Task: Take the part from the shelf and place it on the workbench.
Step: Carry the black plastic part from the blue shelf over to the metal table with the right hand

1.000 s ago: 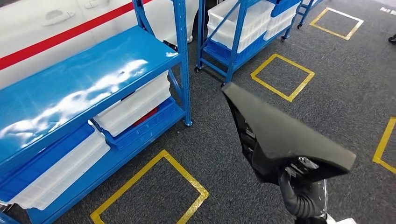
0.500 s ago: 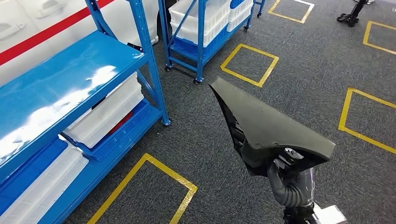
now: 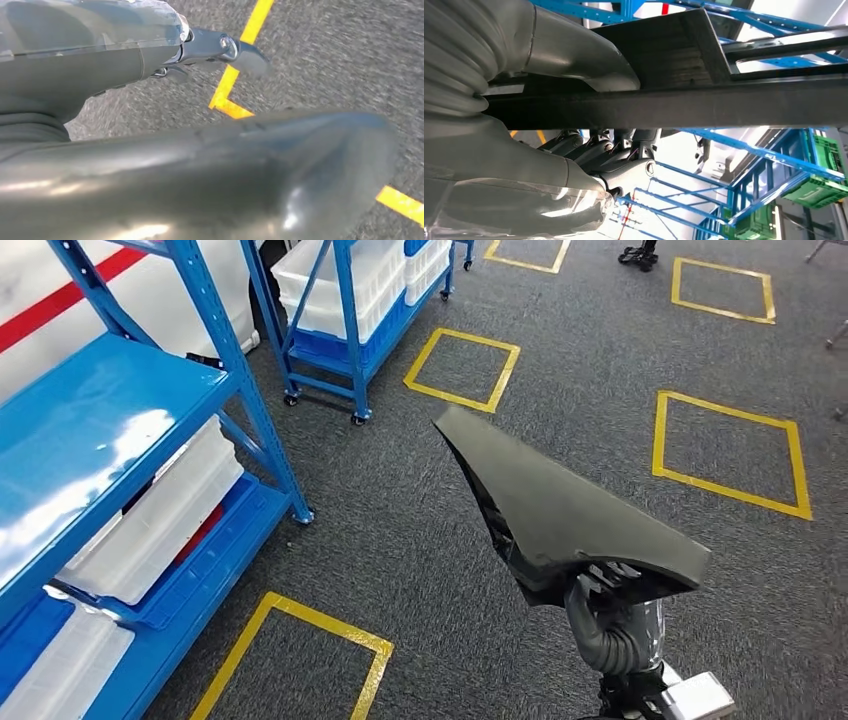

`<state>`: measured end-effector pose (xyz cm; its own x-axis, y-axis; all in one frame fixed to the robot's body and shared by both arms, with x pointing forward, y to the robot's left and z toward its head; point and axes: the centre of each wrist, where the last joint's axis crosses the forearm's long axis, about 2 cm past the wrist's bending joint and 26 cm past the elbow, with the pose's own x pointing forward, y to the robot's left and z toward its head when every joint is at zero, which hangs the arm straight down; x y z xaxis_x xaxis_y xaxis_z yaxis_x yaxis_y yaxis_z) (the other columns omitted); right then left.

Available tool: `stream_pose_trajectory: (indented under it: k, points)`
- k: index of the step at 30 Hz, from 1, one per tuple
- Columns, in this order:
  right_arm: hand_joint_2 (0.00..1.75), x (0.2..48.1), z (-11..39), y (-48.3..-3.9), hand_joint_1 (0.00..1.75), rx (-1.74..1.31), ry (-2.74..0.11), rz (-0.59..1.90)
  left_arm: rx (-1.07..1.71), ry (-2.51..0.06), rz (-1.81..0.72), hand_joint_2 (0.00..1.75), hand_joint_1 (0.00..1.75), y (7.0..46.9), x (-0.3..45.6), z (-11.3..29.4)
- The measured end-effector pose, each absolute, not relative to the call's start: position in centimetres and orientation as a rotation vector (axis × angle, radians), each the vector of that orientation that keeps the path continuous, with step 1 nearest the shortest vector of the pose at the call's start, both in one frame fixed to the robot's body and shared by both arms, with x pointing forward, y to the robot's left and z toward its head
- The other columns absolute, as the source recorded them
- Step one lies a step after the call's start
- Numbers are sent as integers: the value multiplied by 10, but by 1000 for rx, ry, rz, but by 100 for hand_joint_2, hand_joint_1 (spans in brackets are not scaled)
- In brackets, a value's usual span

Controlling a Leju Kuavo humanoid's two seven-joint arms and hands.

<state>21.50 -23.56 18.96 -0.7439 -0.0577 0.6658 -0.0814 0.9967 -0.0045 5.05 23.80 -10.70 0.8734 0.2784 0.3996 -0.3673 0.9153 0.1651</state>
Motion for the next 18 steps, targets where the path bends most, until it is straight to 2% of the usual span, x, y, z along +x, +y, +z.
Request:
stream_pose_trajectory:
  k: [18]
  points:
    - [175, 216, 187, -247, 175, 98, -2393, 106, 227, -381, 373, 0, 0, 238, 47, -108]
